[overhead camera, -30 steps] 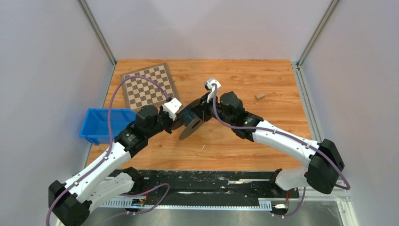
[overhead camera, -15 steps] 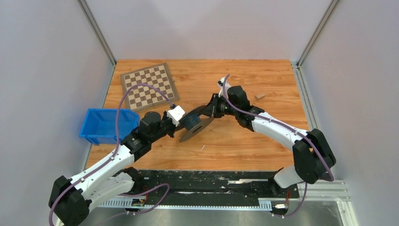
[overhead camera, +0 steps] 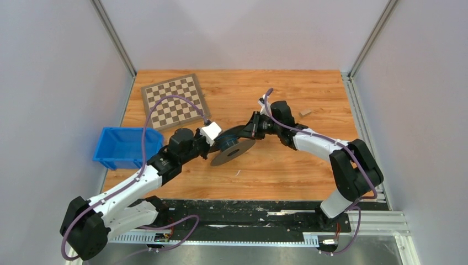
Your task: Wrap the cables
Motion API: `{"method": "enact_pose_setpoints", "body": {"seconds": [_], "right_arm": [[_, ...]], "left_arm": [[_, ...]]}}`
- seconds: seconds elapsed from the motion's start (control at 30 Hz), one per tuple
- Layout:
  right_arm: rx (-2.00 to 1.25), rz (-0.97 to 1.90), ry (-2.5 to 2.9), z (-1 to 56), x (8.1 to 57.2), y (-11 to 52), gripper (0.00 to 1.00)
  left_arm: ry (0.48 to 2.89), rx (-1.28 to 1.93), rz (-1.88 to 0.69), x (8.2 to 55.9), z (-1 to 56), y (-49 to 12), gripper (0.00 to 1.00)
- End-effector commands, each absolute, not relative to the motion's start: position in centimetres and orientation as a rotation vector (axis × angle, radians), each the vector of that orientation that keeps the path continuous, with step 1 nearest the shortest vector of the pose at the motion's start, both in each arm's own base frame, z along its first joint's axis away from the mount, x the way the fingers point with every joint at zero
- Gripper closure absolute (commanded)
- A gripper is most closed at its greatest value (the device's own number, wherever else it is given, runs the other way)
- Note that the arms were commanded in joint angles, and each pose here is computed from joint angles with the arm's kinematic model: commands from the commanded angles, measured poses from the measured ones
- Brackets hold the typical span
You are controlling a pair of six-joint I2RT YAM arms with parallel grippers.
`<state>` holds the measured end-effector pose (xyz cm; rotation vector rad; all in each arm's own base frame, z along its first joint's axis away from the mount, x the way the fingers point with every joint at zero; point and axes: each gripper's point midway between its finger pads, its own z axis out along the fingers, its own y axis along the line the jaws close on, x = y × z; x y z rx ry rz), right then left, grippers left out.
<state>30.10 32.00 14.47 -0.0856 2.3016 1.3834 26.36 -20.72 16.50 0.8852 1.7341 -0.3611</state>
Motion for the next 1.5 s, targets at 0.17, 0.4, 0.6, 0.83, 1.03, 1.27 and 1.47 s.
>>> {"method": "enact_pose_setpoints", "body": {"seconds": [0.17,0.4,0.6,0.83,1.03,1.27,1.47], "right_arm": [[0.043,1.409,2.447,11.0,28.6,30.8,0.94],[0.069,1.413,2.425,11.3,28.9,30.3,0.90],[0.079,1.408,2.416,11.3,29.0,30.0,0.85],[0.095,1.389,2.411,11.1,29.2,29.7,0.81],[0.098,1.396,2.390,11.7,29.4,29.6,0.81],[0.113,1.391,2.362,12.5,29.9,29.2,0.80],[0.129,1.345,2.321,13.6,30.6,28.1,0.81]], "left_arm": [[1.676,0.651,-0.280,31.1,22.9,-20.7,1.00],[1.720,0.673,-0.292,31.2,22.4,-21.2,1.00],[1.730,0.678,-0.295,31.1,22.3,-21.2,1.00],[1.734,0.679,-0.297,31.1,22.3,-21.3,1.00],[1.743,0.680,-0.305,31.1,22.4,-21.4,1.00],[1.798,0.689,-0.314,31.0,21.6,-21.6,1.00],[1.841,0.665,-0.309,31.4,21.6,-21.7,1.00]]}}
